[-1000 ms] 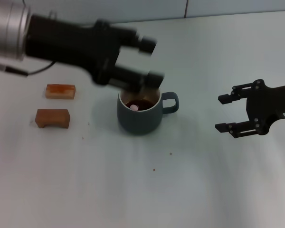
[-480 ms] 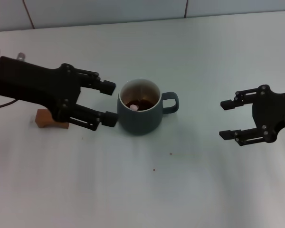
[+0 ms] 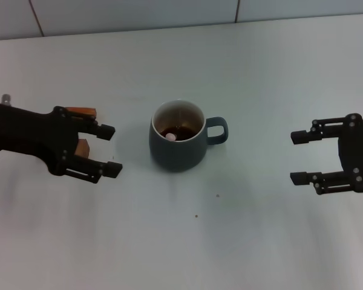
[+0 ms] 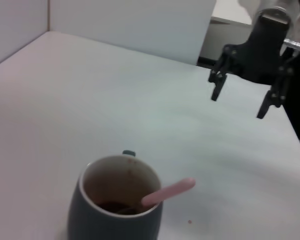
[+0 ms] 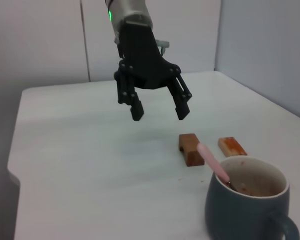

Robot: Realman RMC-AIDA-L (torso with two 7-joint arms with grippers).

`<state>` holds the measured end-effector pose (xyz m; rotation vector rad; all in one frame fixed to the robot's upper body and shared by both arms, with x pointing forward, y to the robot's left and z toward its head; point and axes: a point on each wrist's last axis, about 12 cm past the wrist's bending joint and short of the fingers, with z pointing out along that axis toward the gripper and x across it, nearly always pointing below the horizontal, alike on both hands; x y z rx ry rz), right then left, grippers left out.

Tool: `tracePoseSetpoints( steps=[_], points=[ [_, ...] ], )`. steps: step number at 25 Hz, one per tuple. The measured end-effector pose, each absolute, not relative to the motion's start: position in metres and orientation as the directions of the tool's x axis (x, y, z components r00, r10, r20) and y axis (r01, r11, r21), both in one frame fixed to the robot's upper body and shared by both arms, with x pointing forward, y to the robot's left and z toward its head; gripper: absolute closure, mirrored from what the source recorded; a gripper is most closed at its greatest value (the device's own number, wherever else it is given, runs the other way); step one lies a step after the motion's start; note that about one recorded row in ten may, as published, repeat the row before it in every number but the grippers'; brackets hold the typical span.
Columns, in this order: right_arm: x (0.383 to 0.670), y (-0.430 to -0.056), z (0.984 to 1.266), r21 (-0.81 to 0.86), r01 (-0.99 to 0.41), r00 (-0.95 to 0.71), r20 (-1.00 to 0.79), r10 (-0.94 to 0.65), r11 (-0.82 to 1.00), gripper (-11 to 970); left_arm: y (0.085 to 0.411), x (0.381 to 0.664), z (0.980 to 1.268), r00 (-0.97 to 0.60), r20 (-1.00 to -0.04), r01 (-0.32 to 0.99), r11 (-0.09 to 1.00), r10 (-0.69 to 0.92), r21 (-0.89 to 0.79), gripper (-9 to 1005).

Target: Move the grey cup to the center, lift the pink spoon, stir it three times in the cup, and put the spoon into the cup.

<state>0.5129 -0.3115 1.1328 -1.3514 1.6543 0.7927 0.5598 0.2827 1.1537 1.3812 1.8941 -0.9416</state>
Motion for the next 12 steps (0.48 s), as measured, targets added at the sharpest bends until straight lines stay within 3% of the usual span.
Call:
tracePoseSetpoints(
  steps=[8,12],
  points=[
    [0.503,-0.321,1.125,-0.031,-0.969,-0.064,-0.926,-0.372,0.244,255,0.303,0.548,1.145,-0.286,-0.817,0.952,0.245,0.500,-0.184,182],
    [0.500,-0.322,1.119,-0.034,-0.967,-0.056,-0.938,-0.341,0.253,255,0.308,0.537,1.139,-0.293,-0.818,0.954,0.203,0.494,-0.220,181]
  ],
)
